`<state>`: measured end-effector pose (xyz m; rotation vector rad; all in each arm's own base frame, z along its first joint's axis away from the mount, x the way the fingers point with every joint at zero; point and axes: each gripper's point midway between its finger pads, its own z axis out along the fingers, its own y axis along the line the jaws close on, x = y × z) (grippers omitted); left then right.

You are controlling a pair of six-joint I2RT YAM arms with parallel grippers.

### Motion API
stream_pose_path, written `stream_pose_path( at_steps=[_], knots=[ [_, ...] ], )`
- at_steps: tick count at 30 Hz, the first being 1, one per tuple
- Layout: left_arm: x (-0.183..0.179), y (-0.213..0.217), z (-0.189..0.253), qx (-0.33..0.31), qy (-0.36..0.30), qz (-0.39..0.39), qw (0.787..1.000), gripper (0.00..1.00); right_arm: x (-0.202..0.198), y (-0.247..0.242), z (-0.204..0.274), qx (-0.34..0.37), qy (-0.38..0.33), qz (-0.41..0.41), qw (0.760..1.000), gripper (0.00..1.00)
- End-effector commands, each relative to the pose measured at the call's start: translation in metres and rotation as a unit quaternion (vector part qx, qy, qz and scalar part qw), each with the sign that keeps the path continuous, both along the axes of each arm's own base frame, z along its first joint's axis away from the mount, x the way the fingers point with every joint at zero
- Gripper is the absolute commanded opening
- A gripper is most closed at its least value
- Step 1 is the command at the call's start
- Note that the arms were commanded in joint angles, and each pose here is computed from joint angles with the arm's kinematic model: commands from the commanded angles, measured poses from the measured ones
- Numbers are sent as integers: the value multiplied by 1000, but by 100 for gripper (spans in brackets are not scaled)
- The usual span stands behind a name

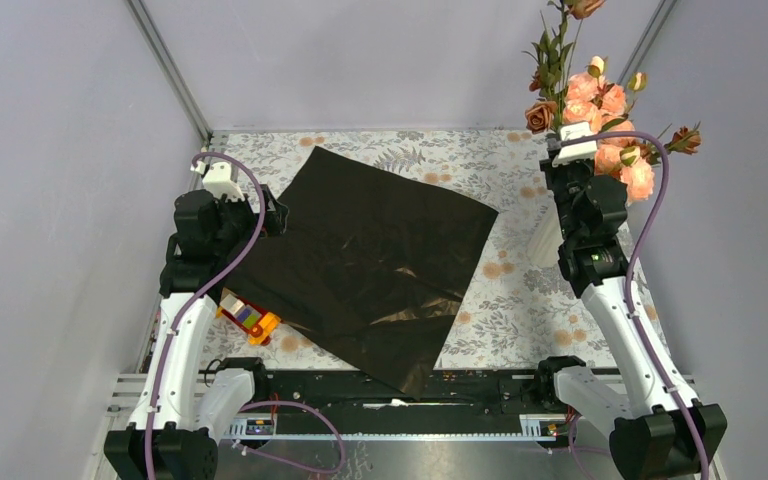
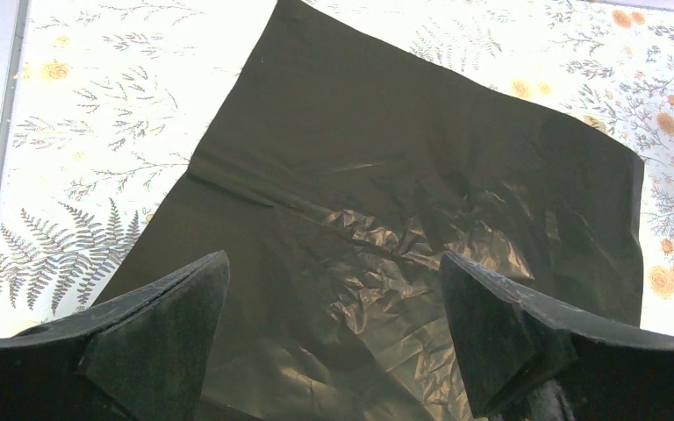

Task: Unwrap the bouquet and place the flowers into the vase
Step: Insert the fake flower into the vase.

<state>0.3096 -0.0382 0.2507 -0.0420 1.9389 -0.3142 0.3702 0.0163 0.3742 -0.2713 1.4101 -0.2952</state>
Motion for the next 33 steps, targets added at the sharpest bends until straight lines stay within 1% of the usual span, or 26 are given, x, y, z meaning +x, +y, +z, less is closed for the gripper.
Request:
stream_pose_path(
  at_steps=[1,4,6,13,16,22,28,31,32,33],
  knots=[
    [4,4,7,12,-19,6,1000,99,-5,-12,1,30,-23,-26,999,0],
    [4,4,7,11,-19,6,1000,99,-7,-16,-9,37,-18,-37,998,0],
    [4,4,7,11,-19,5,1000,99,-8,-16,-13,42,-16,-38,998,3],
    [3,3,7,9,-19,3,1000,99,-18,-12,-8,63,-26,-23,997,27],
    [3,3,7,9,-20,2,1000,99,-26,-9,2,74,-39,-13,996,32],
    [2,1,8,8,-22,-3,1000,99,-31,-6,10,81,-43,0,996,40],
    [1,0,7,6,-21,-4,1000,99,-29,-2,19,92,-48,9,995,41],
    [1,-1,7,4,-21,-6,1000,99,-25,-5,22,100,-46,-1,994,36],
    [1,-1,7,4,-21,-7,1000,99,-25,-7,21,101,-44,-5,994,31],
    [1,-1,7,3,-20,-6,1000,99,-25,-10,19,102,-41,-14,994,24]
  ],
)
